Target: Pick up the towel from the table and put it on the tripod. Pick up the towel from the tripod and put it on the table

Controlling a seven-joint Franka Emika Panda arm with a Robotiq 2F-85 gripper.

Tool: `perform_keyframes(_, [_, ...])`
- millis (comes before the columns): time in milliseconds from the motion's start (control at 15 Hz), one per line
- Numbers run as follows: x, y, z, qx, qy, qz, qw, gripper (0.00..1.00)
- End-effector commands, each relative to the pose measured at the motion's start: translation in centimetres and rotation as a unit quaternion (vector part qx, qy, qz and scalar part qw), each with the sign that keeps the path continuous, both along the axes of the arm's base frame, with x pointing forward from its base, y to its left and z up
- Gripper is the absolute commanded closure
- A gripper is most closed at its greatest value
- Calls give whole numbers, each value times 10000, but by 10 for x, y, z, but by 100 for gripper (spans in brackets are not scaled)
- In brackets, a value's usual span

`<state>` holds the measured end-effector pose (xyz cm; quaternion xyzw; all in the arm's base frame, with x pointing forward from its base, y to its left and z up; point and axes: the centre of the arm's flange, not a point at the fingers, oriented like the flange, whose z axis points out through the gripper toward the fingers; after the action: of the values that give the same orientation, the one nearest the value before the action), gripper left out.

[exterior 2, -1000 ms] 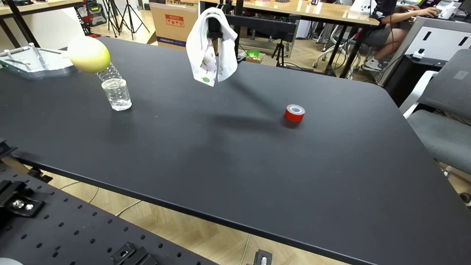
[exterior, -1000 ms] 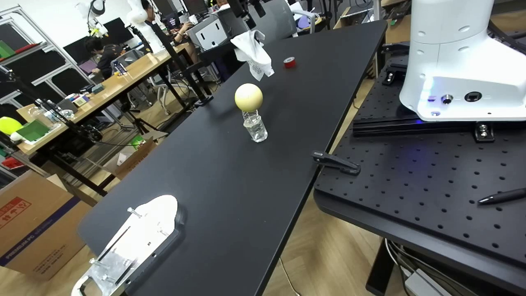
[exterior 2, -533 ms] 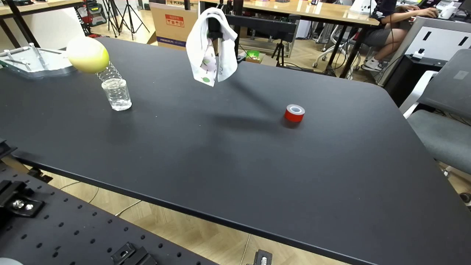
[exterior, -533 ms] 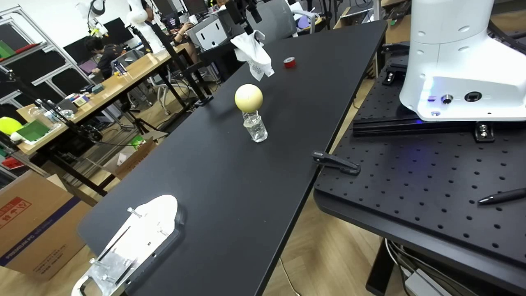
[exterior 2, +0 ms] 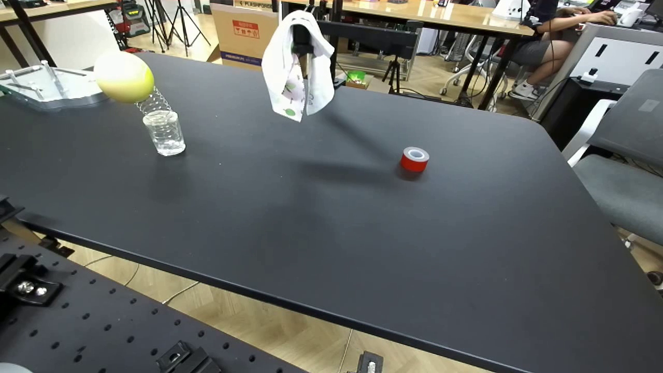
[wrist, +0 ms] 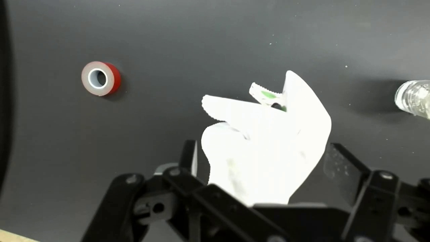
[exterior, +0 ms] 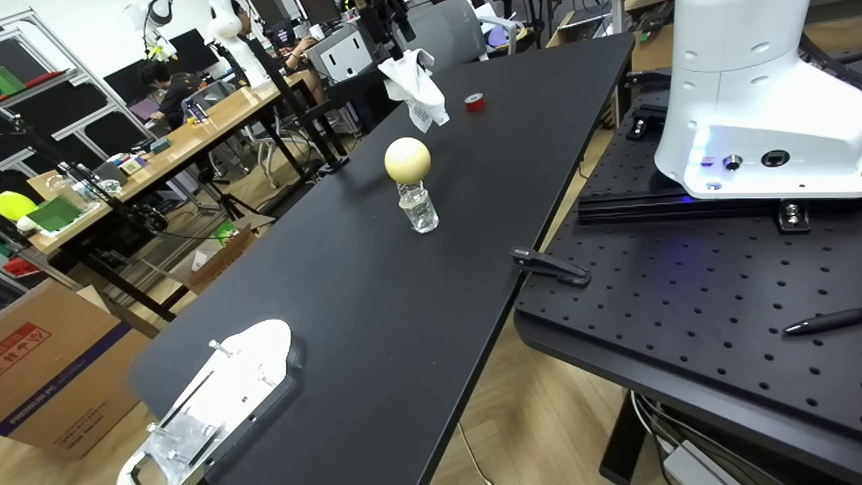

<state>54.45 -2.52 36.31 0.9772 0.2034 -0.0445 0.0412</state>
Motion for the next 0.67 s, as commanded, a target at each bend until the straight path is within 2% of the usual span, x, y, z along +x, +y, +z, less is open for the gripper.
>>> perform_keyframes(0, [14,1,-2,4,13,90,10000,33])
perform_keyframes(600, [20,12,-2,-9,36,240,9997,95])
